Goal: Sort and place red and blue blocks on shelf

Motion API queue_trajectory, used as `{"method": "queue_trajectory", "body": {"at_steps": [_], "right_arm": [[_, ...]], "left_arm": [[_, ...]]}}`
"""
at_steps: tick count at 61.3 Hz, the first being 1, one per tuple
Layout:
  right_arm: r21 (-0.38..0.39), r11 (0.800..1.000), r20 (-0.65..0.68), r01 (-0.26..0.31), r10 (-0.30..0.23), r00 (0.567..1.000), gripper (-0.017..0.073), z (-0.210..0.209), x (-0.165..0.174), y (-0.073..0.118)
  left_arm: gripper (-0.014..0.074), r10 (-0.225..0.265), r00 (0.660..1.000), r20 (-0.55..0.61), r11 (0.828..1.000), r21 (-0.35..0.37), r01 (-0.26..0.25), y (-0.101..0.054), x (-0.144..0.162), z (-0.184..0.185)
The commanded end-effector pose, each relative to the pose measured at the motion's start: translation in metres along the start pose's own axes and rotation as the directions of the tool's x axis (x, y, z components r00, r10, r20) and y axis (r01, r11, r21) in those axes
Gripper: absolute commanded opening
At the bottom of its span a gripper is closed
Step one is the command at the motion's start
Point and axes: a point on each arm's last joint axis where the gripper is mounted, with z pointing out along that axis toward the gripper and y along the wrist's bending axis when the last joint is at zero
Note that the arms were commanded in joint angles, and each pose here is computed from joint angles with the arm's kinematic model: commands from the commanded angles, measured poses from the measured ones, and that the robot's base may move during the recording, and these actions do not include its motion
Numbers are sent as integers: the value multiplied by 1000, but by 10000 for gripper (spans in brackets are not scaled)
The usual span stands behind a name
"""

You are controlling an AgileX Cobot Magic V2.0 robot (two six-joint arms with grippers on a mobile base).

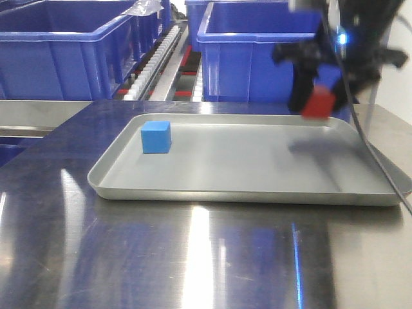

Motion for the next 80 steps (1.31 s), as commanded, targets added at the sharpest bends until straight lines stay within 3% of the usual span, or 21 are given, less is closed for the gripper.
{"method": "queue_trajectory", "body": {"at_steps": [1,17,33,49,61,69,80], "right_arm": [[-42,999,228,10,0,974,57,-56,-24,6],[-68,997,453,30,5,892,57,-135,-16,4],[-39,999,581,-25,43,813,57,-188,39,-26],[20,991,654,-133,88,752,57,-205,120,-56],[51,982,685,-183,99,722,57,-203,178,-65],[59,979,702,-196,99,705,57,-199,204,-66],[64,977,707,-205,100,700,57,-195,213,-68]], "left_arm": [[138,-12,997,75,1000,13,11,0,2,-1],[138,-12,997,75,1000,13,11,0,2,-1],[138,-12,997,75,1000,13,11,0,2,-1],[138,-12,997,75,1000,13,11,0,2,-1],[138,-12,997,75,1000,13,11,0,2,-1],[138,-12,997,75,1000,13,11,0,2,-1],[138,-12,997,75,1000,13,11,0,2,-1]]}}
